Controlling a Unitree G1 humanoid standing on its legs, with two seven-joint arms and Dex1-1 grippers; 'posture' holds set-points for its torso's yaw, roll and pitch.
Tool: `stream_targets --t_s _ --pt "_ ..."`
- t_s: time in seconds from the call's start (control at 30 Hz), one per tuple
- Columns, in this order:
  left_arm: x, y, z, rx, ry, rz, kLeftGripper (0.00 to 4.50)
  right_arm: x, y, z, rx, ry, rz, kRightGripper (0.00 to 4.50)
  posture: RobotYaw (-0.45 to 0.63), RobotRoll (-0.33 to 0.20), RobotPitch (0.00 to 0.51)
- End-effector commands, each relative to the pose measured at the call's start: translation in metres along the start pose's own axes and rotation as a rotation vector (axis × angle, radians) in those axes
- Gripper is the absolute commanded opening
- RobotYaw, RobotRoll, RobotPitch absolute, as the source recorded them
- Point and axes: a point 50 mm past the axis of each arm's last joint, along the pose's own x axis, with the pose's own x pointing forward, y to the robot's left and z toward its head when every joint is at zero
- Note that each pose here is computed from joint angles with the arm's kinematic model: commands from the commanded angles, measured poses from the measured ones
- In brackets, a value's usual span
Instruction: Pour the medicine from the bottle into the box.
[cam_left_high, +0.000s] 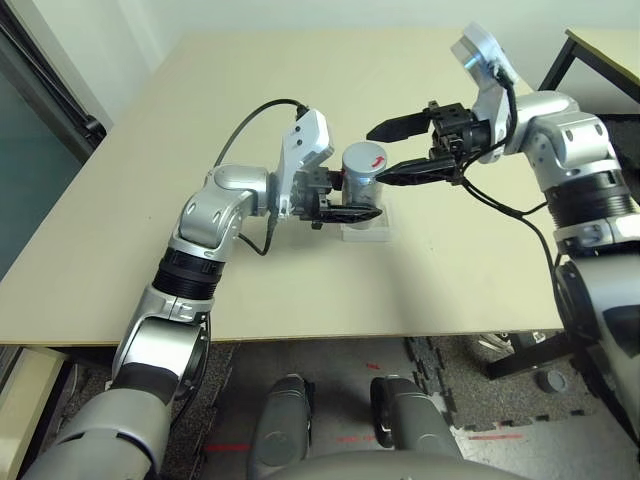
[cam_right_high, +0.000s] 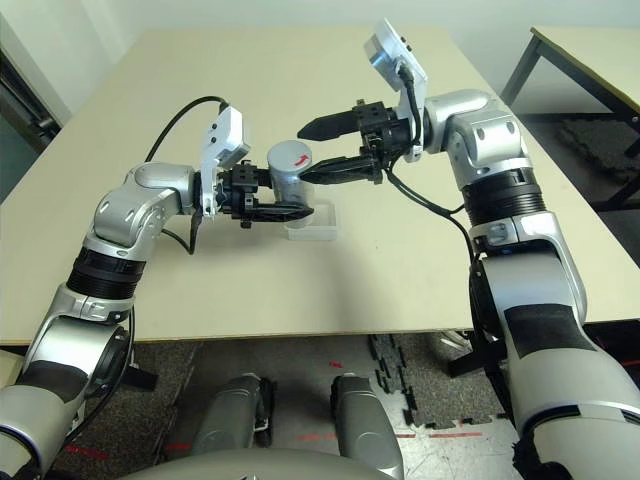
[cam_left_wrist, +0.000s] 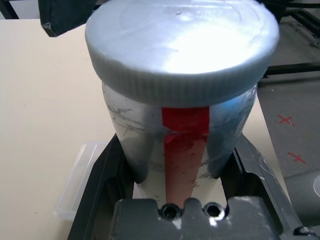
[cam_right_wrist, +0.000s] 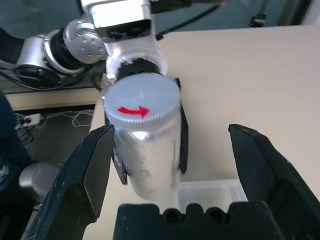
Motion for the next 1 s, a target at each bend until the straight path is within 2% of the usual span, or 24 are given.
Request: stream_targets --t_s 0.03,0.4,0.8,1.0 --pt "-0.001 0.002 0.001 0.000 -0.008 -0.012 2.50 -0.007 0.004 0.004 -0.012 -0.011 -0.027 4.50 0.07 0.000 0.107" --pt "-0.010 0.015 -0.007 -0.013 -0.004 0.064 2.50 -0.015 0.023 0.006 0.018 0.001 -0.062 4.50 0.06 0.000 0.102" --pt "-0.002 0.022 -0.012 -0.009 -0.012 0.066 2.50 0.029 0.017 0.019 -0.040 -0.036 -0.242 4.50 0.05 0.000 0.097" --pt "0.001 0.022 -0.013 -0.011 -0.013 0.058 2.50 0.044 0.018 0.021 -0.065 -0.028 -0.237 4.50 0.05 0.000 0.096"
